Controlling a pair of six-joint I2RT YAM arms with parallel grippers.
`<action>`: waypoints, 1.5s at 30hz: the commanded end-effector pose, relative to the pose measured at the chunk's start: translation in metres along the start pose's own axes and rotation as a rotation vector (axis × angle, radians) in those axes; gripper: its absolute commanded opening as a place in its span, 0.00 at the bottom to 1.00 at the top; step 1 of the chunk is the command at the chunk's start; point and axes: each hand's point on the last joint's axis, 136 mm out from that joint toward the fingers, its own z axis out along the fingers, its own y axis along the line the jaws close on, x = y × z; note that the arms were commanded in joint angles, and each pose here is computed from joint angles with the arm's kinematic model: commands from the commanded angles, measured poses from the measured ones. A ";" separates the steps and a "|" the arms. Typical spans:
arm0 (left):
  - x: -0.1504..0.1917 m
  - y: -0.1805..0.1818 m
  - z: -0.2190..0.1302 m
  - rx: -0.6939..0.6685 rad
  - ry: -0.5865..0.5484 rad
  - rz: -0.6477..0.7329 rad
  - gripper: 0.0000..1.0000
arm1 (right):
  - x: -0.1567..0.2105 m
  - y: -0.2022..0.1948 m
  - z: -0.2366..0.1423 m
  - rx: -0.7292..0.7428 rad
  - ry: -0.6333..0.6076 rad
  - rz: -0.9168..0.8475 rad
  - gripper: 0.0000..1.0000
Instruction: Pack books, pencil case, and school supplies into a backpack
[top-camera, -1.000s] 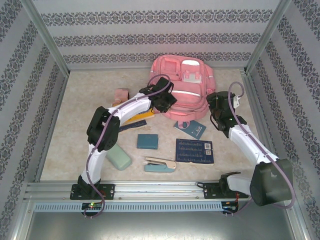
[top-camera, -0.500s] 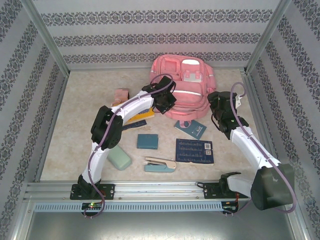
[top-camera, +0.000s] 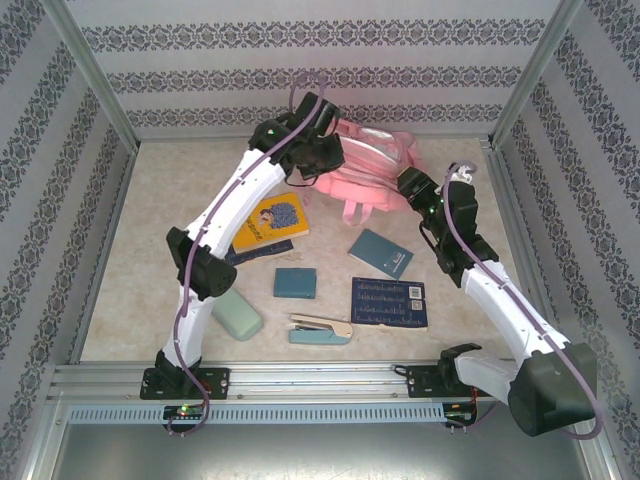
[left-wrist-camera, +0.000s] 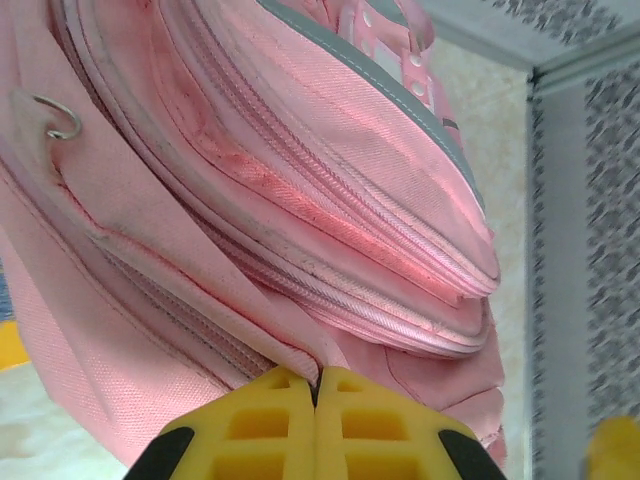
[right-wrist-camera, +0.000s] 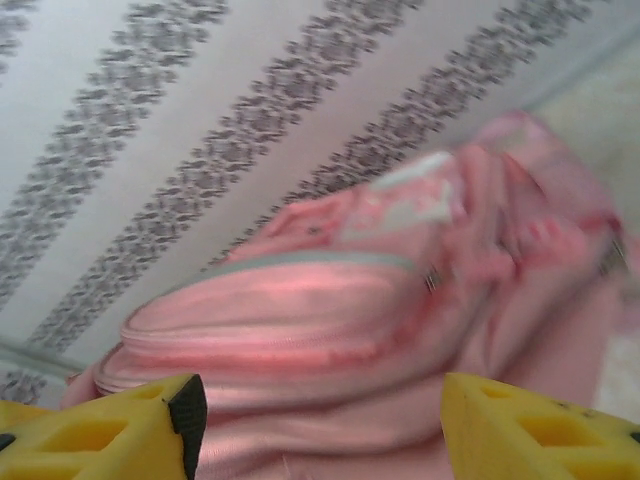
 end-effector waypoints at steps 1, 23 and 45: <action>0.018 0.022 -0.054 -0.024 0.045 0.252 0.00 | -0.007 0.035 -0.004 -0.117 -0.004 -0.186 0.64; 0.120 0.062 -0.069 0.158 0.292 0.621 0.00 | 0.097 0.035 0.048 -0.275 0.547 -0.175 0.68; 0.100 0.061 -0.053 0.171 0.232 0.591 0.00 | 0.172 0.085 0.024 -0.859 1.023 -0.035 0.25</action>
